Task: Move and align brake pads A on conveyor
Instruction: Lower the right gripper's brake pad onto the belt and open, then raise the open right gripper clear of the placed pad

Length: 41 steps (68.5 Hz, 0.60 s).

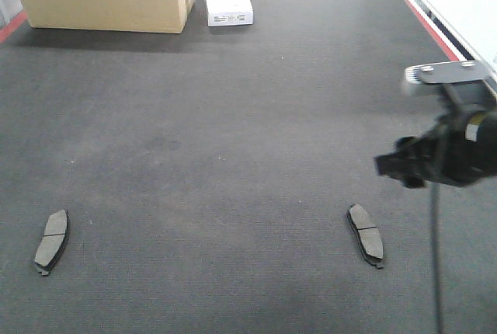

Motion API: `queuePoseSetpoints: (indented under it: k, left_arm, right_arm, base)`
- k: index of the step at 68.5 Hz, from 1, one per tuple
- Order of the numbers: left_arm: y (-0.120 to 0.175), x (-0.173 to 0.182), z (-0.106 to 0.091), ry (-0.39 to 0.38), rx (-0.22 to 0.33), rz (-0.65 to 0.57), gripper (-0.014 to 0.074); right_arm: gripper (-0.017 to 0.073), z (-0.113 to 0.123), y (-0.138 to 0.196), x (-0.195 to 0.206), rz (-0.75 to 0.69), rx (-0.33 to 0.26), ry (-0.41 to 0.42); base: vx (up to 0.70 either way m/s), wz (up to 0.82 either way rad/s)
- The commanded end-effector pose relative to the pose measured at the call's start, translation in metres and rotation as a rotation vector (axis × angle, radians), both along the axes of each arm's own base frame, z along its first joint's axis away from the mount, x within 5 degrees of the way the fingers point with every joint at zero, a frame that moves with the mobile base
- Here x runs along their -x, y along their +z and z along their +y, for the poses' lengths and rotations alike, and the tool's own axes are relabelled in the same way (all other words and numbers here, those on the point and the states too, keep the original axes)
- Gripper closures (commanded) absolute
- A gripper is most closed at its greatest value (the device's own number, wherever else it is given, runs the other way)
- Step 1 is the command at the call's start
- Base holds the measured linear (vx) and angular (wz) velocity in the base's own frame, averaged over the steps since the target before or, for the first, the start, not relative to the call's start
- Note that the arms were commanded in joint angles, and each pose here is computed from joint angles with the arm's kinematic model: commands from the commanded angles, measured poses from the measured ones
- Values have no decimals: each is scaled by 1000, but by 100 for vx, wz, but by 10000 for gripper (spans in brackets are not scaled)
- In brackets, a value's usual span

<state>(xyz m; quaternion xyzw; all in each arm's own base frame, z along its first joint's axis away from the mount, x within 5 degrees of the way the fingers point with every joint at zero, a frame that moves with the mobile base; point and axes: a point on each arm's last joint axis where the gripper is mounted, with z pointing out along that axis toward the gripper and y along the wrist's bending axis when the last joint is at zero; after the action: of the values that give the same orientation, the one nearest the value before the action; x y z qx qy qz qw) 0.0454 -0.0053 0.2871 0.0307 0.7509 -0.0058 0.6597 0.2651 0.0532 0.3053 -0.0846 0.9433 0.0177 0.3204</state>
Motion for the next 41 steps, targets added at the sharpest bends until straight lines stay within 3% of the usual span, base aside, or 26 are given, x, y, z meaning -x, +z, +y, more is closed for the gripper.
queuePoseSetpoints:
  k: [1,17,41]
  left_arm:
    - [14,-1,1,7,11,-81,143]
    - [14,-1,1,7,11,-81,143]
    - [14,-1,1,7,11,-81,143]
  right_arm:
    - [116,-7,32,27,-202,-20,8]
    - [116,-22,45,99,-448,-76,15]
    - [116,-40,19,188,-713,-122,23]
  base:
    - [0,0]
    - [0,0]
    - [0,0]
